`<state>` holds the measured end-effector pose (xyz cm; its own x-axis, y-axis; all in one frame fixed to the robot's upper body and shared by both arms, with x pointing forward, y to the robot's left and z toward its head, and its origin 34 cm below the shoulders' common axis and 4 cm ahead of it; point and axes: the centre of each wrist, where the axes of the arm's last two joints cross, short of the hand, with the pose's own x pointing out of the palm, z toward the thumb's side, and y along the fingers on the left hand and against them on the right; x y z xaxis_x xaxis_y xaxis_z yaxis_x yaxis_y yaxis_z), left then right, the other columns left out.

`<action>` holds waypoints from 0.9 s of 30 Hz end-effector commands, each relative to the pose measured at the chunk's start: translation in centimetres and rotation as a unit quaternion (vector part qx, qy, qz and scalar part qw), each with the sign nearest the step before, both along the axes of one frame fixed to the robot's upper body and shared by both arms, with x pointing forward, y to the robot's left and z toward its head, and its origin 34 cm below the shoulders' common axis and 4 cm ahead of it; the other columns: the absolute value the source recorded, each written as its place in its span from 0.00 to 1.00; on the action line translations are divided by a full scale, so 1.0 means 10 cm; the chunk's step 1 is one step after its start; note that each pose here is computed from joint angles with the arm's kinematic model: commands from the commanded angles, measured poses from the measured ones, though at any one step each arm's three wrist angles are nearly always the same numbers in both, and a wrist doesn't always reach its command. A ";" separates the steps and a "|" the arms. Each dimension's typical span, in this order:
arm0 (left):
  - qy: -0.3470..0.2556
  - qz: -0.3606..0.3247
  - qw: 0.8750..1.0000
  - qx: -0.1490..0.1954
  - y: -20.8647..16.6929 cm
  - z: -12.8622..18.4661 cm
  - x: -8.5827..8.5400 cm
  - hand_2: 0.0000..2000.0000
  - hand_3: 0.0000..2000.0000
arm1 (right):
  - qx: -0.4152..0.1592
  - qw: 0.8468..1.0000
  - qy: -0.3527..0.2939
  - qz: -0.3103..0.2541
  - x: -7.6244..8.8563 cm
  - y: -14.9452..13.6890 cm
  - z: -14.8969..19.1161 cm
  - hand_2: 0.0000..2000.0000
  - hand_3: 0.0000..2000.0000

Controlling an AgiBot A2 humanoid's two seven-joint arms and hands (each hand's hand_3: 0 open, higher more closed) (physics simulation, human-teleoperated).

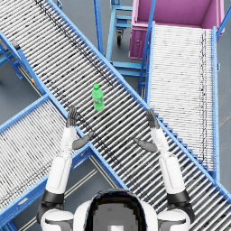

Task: Pick up the oil and place it on the left assembly line, put the cola on the right, and keep Sprite still

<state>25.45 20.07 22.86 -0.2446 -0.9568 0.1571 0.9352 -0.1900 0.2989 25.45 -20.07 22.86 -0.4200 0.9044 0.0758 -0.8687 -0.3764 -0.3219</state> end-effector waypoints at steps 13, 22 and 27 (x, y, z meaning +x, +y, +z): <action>0.000 0.000 1.000 0.000 0.00 0.00 0.00 0.00 0.00 | 0.000 1.000 0.000 0.000 0.00 0.00 0.00 0.00 0.00; 0.000 0.000 1.000 0.000 0.00 0.00 0.00 0.00 0.00 | 0.000 1.000 0.000 0.000 0.00 0.00 0.00 0.00 0.00; 0.000 0.000 1.000 0.000 0.00 0.00 0.00 0.00 0.00 | 0.000 1.000 0.000 0.000 0.00 0.00 0.00 0.00 0.00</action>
